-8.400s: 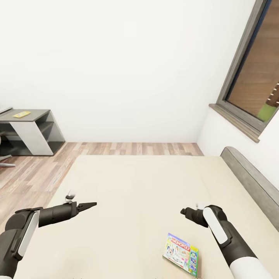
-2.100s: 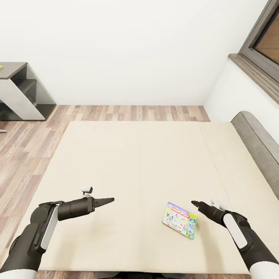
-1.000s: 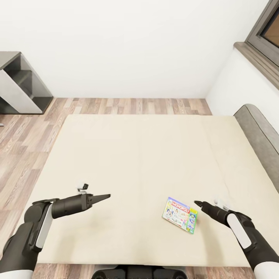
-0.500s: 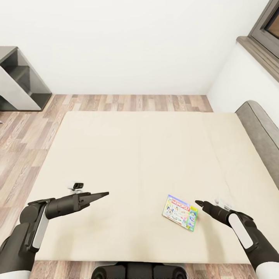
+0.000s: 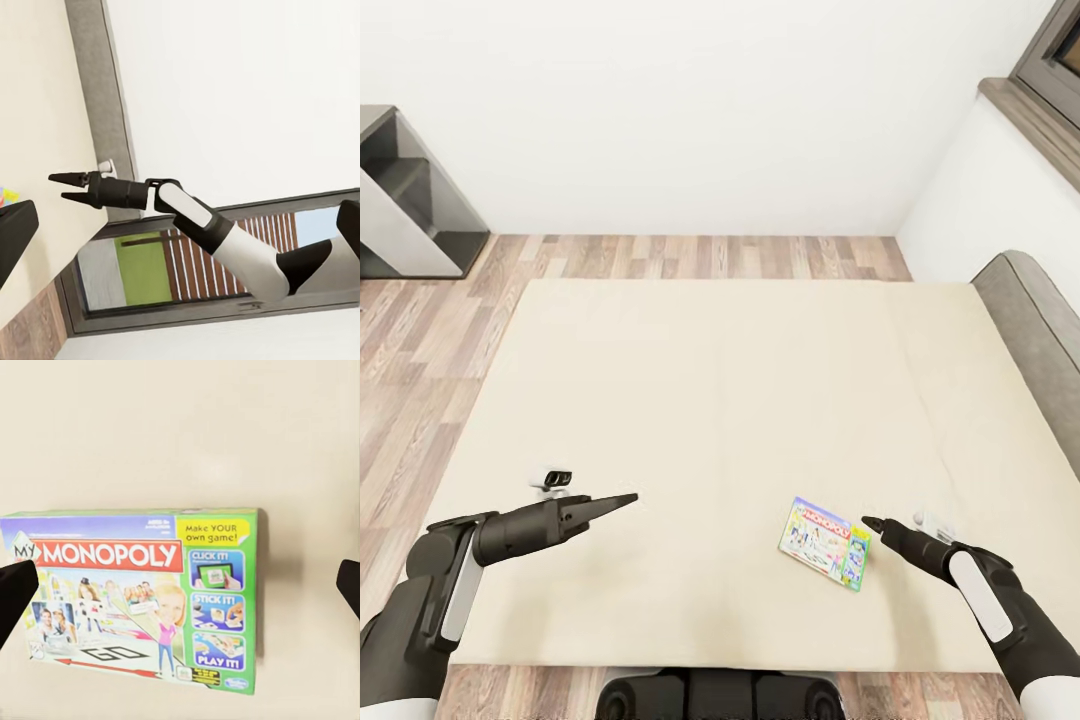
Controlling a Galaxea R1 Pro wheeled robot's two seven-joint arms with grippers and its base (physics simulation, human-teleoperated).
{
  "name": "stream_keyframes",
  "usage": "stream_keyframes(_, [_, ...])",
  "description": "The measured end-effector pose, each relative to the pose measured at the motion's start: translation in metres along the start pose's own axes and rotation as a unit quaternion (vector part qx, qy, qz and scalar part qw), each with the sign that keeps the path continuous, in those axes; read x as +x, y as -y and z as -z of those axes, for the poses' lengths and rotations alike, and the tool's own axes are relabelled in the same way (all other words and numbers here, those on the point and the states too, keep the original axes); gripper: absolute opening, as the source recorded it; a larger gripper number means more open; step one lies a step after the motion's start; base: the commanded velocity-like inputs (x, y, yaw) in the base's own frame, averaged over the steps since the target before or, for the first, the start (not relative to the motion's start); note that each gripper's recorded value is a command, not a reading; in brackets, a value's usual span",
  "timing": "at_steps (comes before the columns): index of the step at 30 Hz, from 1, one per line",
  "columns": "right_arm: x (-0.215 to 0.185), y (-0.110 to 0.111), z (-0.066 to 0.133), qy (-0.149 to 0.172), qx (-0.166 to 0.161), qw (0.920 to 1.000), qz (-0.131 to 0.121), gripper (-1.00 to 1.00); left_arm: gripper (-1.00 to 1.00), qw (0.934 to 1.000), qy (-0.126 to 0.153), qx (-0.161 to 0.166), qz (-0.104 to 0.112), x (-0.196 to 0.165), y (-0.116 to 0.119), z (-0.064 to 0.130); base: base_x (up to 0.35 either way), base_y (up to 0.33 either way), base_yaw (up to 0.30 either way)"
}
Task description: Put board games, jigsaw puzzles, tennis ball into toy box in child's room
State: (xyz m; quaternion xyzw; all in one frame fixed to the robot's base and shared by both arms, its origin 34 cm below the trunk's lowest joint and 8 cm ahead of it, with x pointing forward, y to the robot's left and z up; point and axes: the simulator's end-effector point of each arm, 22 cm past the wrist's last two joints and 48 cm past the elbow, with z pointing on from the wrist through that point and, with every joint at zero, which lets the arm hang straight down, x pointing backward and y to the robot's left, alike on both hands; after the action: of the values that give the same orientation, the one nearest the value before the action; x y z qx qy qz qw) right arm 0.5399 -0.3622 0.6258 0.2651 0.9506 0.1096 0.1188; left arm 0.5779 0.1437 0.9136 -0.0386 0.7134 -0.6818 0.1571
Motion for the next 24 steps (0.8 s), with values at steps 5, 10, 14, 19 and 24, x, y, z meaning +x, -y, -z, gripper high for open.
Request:
stream_keyframes(5, [0.006,-0.002,-0.003,-0.006,-0.006,1.0000,0.002,1.00,1.00,1.0000,0.000,-0.001,0.003,0.001,-0.004,0.000,0.000,0.000,0.000])
stream_keyframes(10, [0.009,0.000,-0.006,-0.009,-0.007,0.9999,0.002,1.00,1.00,1.0000,0.000,-0.002,0.000,0.003,-0.007,-0.001,0.000,0.000,0.000])
stream_keyframes(14, [0.011,0.002,-0.007,-0.011,-0.006,0.9999,0.001,1.00,1.00,1.0000,0.000,-0.003,0.000,0.004,-0.010,-0.001,0.000,0.000,0.000])
stream_keyframes(19, [0.014,0.003,-0.010,-0.015,-0.005,0.9999,0.000,1.00,1.00,1.0000,0.000,-0.004,0.002,0.006,-0.014,-0.001,0.000,0.000,0.000])
stream_keyframes(24, [0.016,0.005,-0.011,-0.016,-0.004,0.9999,-0.001,1.00,1.00,1.0000,0.000,-0.005,0.005,0.007,-0.017,-0.001,0.000,0.000,0.000])
